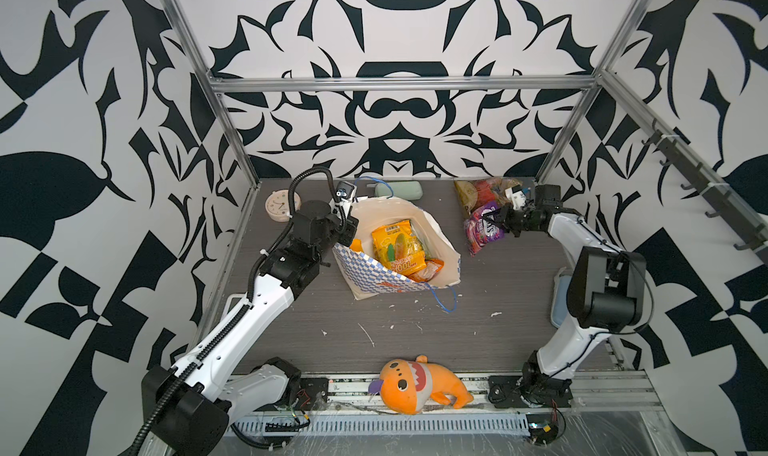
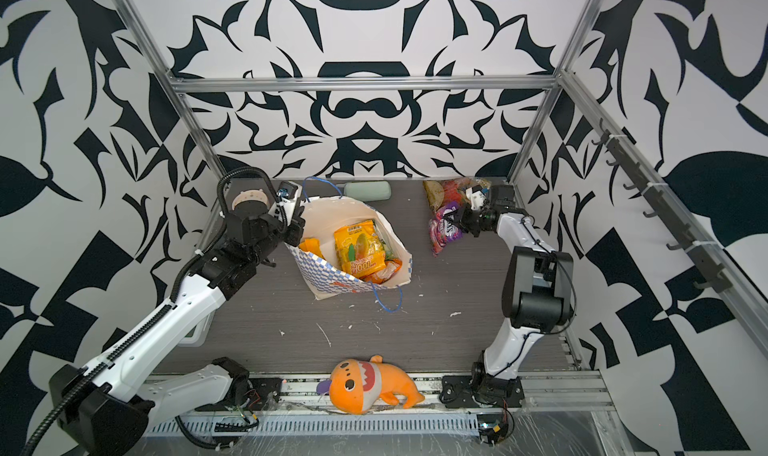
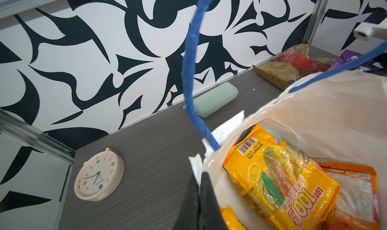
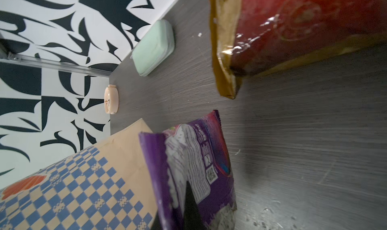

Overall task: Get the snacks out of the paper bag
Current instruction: 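Carry the purple packet beside the gold packet and lower it to the table, then open the right gripper to release the purple packet on the table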

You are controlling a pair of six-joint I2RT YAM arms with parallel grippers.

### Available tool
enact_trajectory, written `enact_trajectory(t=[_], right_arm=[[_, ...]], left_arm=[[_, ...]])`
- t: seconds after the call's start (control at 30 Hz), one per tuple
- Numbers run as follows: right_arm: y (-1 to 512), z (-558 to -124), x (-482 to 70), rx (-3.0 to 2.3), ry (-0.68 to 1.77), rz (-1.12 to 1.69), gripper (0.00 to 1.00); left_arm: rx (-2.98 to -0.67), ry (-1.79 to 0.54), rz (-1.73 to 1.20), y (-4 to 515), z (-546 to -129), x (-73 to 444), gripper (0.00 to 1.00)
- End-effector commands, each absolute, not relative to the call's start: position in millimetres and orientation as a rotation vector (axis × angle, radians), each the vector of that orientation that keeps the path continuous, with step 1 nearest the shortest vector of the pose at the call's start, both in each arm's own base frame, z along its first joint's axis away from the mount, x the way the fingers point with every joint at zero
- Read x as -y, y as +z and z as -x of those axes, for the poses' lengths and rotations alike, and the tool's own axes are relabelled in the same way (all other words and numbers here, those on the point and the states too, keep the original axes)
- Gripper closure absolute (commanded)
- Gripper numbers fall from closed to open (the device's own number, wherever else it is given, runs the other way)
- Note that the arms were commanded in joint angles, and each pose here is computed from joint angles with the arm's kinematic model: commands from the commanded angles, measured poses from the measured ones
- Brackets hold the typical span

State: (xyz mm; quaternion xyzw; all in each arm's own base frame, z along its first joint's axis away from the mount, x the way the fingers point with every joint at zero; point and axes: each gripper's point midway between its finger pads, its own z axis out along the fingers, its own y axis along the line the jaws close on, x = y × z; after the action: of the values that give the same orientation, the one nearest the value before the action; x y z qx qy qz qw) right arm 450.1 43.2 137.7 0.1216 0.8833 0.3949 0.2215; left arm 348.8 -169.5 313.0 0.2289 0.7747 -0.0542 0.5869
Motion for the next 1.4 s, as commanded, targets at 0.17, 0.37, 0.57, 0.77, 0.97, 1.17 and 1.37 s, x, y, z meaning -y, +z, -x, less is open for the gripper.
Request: enact_trajectory(t=[0.17, 0.37, 0.57, 0.77, 0.97, 1.17, 1.37], right_arm=[[115.9, -450.2, 10.8, -2.682, 0.575, -0.281, 1.0], [108.4, -443.8, 51.5, -2.823, 0.226, -0.161, 0.9], [92.1, -445.8, 66.6, -2.894, 0.126, -0.106, 0.89], [90.6, -446.4, 86.2, -2.887, -0.035, -0.059, 0.82], [92.6, -456.5, 108.6, -2.845, -0.077, -0.087, 0.91], [90.2, -469.6, 123.8, -2.835, -0.168, 0.011, 0.89], [84.1, -478.9, 132.1, -2.813, -0.168, 0.112, 0.86]], left_arm=[[-1.657, -0.159, -0.461, 361.8, -344.6, 165.2, 1.0], [-1.657, -0.173, -0.453, 358.2, -341.8, 164.8, 1.0], [-1.66, -0.177, -0.45, 352.9, -341.8, 164.7, 1.0], [-1.651, -0.189, -0.452, 354.8, -340.2, 165.7, 1.0], [-1.645, -0.203, -0.451, 356.8, -341.8, 168.4, 1.0], [-1.641, -0.215, -0.45, 357.5, -340.4, 169.2, 1.0], [-1.64, -0.221, -0.457, 359.4, -339.0, 170.0, 1.0]])
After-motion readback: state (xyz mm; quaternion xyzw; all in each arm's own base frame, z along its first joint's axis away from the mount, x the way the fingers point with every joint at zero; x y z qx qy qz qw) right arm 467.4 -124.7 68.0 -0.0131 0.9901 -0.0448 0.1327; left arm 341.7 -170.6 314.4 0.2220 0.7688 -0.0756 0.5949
